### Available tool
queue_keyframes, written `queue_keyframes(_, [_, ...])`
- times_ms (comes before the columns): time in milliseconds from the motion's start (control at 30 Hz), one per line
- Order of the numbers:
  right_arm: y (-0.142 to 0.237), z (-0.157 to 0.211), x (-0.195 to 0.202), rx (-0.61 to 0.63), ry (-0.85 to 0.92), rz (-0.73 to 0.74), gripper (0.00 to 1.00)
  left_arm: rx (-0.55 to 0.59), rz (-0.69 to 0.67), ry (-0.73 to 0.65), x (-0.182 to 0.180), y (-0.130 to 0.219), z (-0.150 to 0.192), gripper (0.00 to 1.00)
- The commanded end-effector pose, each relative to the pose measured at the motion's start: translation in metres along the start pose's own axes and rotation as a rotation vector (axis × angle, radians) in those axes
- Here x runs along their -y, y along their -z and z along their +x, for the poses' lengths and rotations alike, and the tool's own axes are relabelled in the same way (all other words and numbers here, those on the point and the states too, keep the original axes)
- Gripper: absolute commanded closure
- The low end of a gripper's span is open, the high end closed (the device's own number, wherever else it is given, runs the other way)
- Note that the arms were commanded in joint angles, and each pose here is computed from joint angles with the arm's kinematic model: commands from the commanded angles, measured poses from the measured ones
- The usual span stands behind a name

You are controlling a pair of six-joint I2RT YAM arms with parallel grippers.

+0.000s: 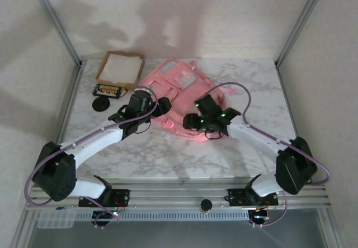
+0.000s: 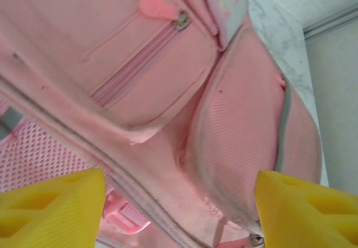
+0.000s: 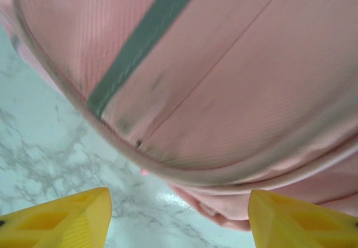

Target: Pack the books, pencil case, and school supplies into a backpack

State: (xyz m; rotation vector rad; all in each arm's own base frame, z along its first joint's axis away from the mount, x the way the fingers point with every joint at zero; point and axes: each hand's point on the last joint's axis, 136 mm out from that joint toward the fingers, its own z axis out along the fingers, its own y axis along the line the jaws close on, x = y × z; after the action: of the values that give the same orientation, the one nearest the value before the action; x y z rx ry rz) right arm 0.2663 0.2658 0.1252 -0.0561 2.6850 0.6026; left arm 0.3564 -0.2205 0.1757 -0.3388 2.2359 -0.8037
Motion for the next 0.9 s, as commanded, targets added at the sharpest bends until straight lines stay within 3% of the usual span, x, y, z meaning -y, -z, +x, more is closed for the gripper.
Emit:
queue_keyframes(0, [-0.008,-0.011,-0.012,0.059,-0.056,0.036,0.36,0.013,0.056,0.072,0.009,-0.003,-0.005,0.29])
queue_keyframes(100, [-0.014,-0.012,-0.009,0.090,-0.044,0.115,0.41,0.023,0.066,0.090,0.010,-0.003,-0.007,0.29])
queue_keyframes(233, [-0.011,-0.013,-0.023,0.140,-0.058,0.032,0.56,0.023,0.080,0.106,0.010,-0.003,-0.004,0.29])
queue_keyframes(367, [-0.006,-0.017,-0.025,0.180,-0.072,-0.006,0.58,0.015,0.089,0.118,0.011,-0.003,-0.002,0.29])
queue_keyframes(567, [-0.023,-0.011,-0.007,0.197,-0.110,0.015,0.67,0.017,0.101,0.166,0.010,-0.004,0.000,0.29])
queue_keyframes(767, [-0.027,-0.019,-0.016,0.238,-0.098,-0.045,0.76,0.027,0.112,0.215,0.014,-0.005,0.003,0.29])
queue_keyframes(867, [-0.028,-0.021,-0.016,0.248,-0.084,-0.049,0.79,0.028,0.099,0.258,0.015,-0.008,0.007,0.36])
